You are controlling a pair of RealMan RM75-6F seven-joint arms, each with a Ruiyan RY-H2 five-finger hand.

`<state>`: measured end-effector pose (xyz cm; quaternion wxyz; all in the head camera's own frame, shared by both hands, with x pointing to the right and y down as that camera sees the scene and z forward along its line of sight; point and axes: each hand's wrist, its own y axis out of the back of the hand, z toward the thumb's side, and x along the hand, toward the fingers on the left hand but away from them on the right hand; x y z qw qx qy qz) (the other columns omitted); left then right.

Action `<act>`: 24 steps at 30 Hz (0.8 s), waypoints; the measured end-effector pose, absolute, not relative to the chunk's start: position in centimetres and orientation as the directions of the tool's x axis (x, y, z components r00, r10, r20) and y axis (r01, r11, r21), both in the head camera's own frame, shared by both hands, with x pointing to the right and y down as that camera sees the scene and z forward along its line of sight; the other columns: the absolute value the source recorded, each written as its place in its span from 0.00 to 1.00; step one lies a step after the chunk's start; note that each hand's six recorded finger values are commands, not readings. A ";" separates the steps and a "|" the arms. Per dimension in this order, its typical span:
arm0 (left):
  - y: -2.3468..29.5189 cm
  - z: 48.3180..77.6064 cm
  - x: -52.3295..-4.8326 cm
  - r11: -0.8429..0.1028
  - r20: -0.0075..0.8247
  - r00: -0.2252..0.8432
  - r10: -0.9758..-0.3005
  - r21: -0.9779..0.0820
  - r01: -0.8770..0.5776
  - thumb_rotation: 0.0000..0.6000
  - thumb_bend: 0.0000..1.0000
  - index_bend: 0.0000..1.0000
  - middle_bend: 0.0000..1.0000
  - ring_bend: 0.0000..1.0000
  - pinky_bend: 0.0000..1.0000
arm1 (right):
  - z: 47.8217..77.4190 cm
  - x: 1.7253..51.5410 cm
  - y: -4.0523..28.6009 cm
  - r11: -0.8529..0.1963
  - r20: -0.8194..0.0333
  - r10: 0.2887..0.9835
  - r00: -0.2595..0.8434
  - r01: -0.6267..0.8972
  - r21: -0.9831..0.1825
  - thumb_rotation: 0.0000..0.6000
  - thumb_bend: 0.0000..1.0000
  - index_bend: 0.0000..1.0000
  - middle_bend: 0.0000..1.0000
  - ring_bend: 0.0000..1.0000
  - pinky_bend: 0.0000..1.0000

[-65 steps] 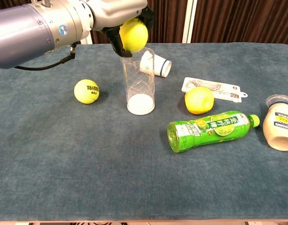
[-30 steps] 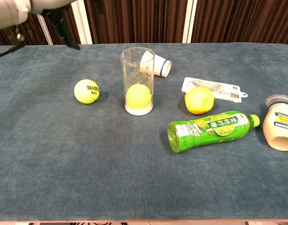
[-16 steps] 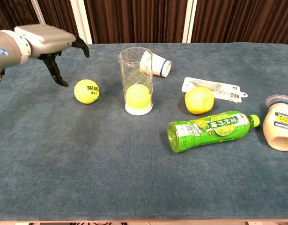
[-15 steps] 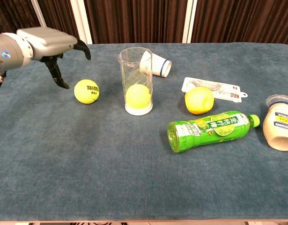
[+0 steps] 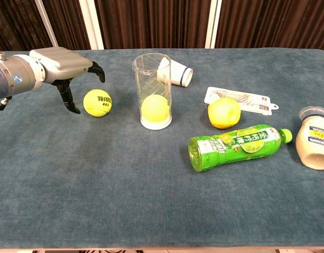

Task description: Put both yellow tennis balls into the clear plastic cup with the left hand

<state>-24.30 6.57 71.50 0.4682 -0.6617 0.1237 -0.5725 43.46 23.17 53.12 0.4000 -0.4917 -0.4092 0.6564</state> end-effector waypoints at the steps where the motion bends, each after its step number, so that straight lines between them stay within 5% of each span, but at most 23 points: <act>1: 6.6 71.6 -24.3 -0.527 0.641 0.318 -0.699 -0.762 0.377 1.00 0.08 0.26 0.18 0.13 0.40 | 53.2 43.4 23.2 -0.346 -0.319 0.927 -0.196 -0.123 -0.930 1.00 0.34 0.03 0.08 0.12 0.07; 14: 7.6 73.5 -23.3 -0.517 0.640 0.355 -0.682 -0.765 0.384 1.00 0.11 0.27 0.19 0.16 0.43 | 53.1 43.6 23.2 -0.348 -0.320 0.926 -0.201 -0.121 -0.930 1.00 0.34 0.03 0.08 0.12 0.07; 24: 8.4 74.4 -22.7 -0.489 0.622 0.389 -0.680 -0.779 0.392 1.00 0.29 0.40 0.41 0.37 0.61 | 52.9 43.6 23.1 -0.342 -0.315 0.928 -0.198 -0.117 -0.933 1.00 0.34 0.03 0.08 0.12 0.07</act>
